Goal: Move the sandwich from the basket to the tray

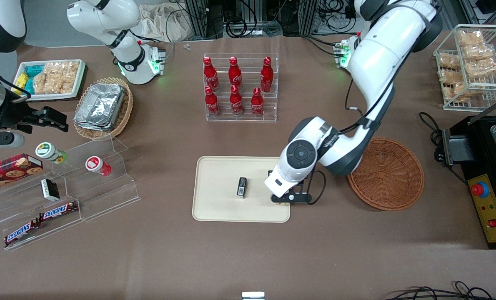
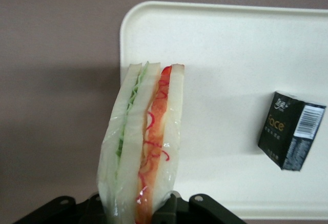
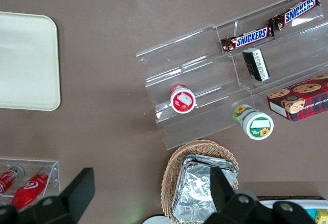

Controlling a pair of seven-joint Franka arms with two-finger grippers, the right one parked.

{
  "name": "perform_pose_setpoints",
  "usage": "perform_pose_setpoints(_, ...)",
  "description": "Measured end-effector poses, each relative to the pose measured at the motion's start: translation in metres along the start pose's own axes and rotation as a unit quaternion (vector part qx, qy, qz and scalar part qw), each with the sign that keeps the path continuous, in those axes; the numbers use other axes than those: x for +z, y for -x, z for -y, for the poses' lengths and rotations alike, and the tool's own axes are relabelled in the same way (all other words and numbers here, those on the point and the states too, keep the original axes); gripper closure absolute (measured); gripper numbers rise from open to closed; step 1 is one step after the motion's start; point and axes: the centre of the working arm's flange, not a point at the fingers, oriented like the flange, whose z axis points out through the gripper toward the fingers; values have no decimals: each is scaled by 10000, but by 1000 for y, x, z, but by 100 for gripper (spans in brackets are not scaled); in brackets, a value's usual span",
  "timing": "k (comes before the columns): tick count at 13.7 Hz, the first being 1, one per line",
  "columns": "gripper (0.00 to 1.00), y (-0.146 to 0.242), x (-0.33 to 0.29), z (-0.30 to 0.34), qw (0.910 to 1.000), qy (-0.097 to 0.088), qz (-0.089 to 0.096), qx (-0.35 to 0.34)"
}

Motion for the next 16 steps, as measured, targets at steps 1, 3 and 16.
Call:
perform_pose_setpoints(1,80,1,13,-3,10000,15,29,-4)
perform_pose_setpoints(3,80,2,26,-6,10000,15,88,-28)
perform_pose_setpoints(16,0,-14,-84,17,9976,-245,-556,-323)
